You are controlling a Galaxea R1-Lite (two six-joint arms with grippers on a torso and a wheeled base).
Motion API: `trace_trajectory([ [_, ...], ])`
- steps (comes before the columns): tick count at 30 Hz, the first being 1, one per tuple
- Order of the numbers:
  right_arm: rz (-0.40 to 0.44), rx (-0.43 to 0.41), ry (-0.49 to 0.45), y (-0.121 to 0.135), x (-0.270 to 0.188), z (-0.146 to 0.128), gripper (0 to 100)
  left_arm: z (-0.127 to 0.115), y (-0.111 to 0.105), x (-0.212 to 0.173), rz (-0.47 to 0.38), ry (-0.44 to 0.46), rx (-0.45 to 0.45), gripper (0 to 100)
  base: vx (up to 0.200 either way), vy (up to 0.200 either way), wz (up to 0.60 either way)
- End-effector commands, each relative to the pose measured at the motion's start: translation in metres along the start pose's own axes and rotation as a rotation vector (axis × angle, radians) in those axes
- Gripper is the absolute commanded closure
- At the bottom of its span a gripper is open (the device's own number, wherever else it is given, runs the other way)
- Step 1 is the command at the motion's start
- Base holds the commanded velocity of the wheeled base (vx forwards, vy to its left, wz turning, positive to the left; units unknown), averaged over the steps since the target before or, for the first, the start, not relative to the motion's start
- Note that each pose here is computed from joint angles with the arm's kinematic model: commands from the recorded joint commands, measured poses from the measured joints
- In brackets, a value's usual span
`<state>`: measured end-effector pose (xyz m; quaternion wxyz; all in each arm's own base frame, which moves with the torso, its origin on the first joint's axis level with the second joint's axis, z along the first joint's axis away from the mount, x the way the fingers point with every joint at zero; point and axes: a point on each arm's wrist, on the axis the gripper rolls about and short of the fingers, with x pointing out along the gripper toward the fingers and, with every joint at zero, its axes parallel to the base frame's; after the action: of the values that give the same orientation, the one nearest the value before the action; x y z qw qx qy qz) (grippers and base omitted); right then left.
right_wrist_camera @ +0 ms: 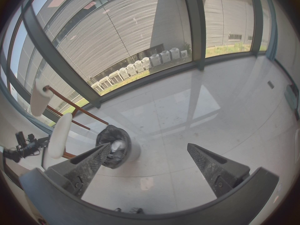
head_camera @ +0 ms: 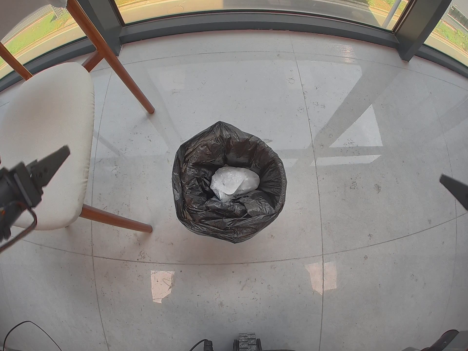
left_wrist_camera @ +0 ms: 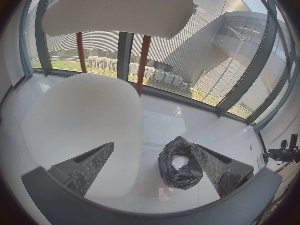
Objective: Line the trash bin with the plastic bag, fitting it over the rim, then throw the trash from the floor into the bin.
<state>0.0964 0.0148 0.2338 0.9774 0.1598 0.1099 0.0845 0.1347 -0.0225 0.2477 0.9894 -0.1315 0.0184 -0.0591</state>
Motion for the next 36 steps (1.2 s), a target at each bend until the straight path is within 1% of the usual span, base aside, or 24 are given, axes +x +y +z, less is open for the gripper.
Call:
trace_trajectory([
  [1, -0.195, -0.201, -0.219, -0.034, -0.081, -0.117, 0, -0.088, 0.034, -0.088, 0.156, -0.004, -0.009, 0, 0.000, 0.000, 0.00],
  [3, -0.195, -0.326, -0.226, -0.040, -0.084, -0.140, 0, -0.110, 0.040, -0.102, 0.182, 0.004, 0.000, 0, 0.000, 0.000, 0.00],
  [4, -0.195, -0.362, -0.229, -0.043, -0.084, -0.149, 0, -0.116, 0.042, -0.105, 0.187, 0.007, 0.003, 0, 0.000, 0.000, 0.00],
  [5, -0.202, -0.430, -0.227, -0.047, -0.084, -0.162, 0, -0.128, 0.045, -0.114, 0.185, 0.018, 0.014, 0, 0.000, 0.000, 0.00],
  [6, -0.207, -0.445, -0.220, -0.048, -0.085, -0.164, 0, -0.135, 0.046, -0.121, 0.176, 0.022, 0.026, 0, 0.000, 0.000, 0.00],
  [7, -0.207, -0.445, -0.220, -0.048, -0.085, -0.164, 0, -0.135, 0.046, -0.121, 0.176, 0.022, 0.026, 0, 0.000, 0.000, 0.00],
  [8, -0.256, -0.416, -0.204, -0.049, -0.084, -0.164, 0, -0.151, 0.049, -0.138, 0.146, 0.026, 0.066, 0, 0.000, 0.000, 0.00],
  [9, -0.295, -0.371, -0.210, -0.050, -0.084, -0.163, 0, -0.160, 0.050, -0.148, 0.115, 0.010, 0.098, 0, 0.000, 0.000, 0.00],
  [10, -0.302, -0.363, -0.210, -0.050, -0.084, -0.163, 0, -0.161, 0.050, -0.149, 0.111, 0.010, 0.105, 0, 0.000, 0.000, 0.00],
  [11, -0.322, -0.258, -0.228, -0.051, -0.084, -0.163, 0, -0.162, 0.050, -0.155, 0.093, 0.001, 0.165, 0, 0.000, 0.000, 0.00],
  [12, -0.315, -0.222, -0.236, -0.051, -0.084, -0.163, 0, -0.162, 0.050, -0.151, 0.100, -0.016, 0.200, 0, 0.000, 0.000, 0.00],
  [15, -0.300, -0.238, -0.218, -0.051, -0.084, -0.164, 0, -0.165, 0.051, -0.152, 0.111, 0.015, 0.200, 0, 0.000, 0.000, 0.00],
  [16, -0.236, -0.320, -0.144, -0.051, -0.083, -0.169, 0, -0.165, 0.051, -0.152, 0.135, 0.009, 0.198, 0, 0.000, 0.000, 0.00],
  [17, -0.228, -0.339, -0.142, -0.051, -0.083, -0.169, 0, -0.165, 0.051, -0.152, 0.153, 0.005, 0.198, 0, 0.000, 0.000, 0.00],
  [18, -0.216, -0.347, -0.152, -0.051, -0.083, -0.169, 0, -0.165, 0.050, -0.152, 0.195, -0.001, 0.205, 0, 0.000, 0.000, 0.00],
  [21, -0.194, -0.331, -0.169, -0.051, -0.085, -0.170, 0, -0.166, 0.050, -0.152, 0.194, -0.001, 0.224, 0, 0.000, 0.000, 0.00],
  [22, -0.183, -0.315, -0.207, -0.051, -0.087, -0.170, 0, -0.167, 0.050, -0.152, 0.163, 0.006, 0.235, 0, 0.000, 0.000, 0.00],
  [24, -0.191, -0.306, -0.220, -0.051, -0.088, -0.171, 0, -0.168, 0.049, -0.155, 0.119, -0.009, 0.244, 0, 0.000, 0.000, 0.00],
  [25, -0.197, -0.305, -0.221, -0.051, -0.088, -0.171, 0, -0.169, 0.049, -0.156, 0.111, -0.024, 0.253, 0, 0.000, 0.000, 0.00],
  [28, -0.209, -0.303, -0.222, -0.052, -0.088, -0.171, 0, -0.169, 0.048, -0.156, 0.070, -0.021, 0.316, 0, 0.000, 0.000, 0.00],
  [29, -0.209, -0.303, -0.222, -0.052, -0.088, -0.171, 0, -0.169, 0.048, -0.156, 0.064, -0.020, 0.321, 0, 0.000, 0.000, 0.00],
  [31, -0.210, -0.307, -0.221, -0.052, -0.088, -0.171, 0, -0.169, 0.048, -0.156, 0.058, -0.020, 0.313, 0, 0.000, 0.000, 0.00],
  [32, -0.208, -0.307, -0.220, -0.052, -0.088, -0.171, 0, -0.169, 0.048, -0.156, 0.070, -0.019, 0.276, 0, 0.000, 0.000, 0.00],
  [36, -0.208, -0.307, -0.220, -0.052, -0.088, -0.171, 0, -0.169, 0.049, -0.156, 0.100, -0.027, 0.254, 0, 0.000, 0.000, 0.00],
])
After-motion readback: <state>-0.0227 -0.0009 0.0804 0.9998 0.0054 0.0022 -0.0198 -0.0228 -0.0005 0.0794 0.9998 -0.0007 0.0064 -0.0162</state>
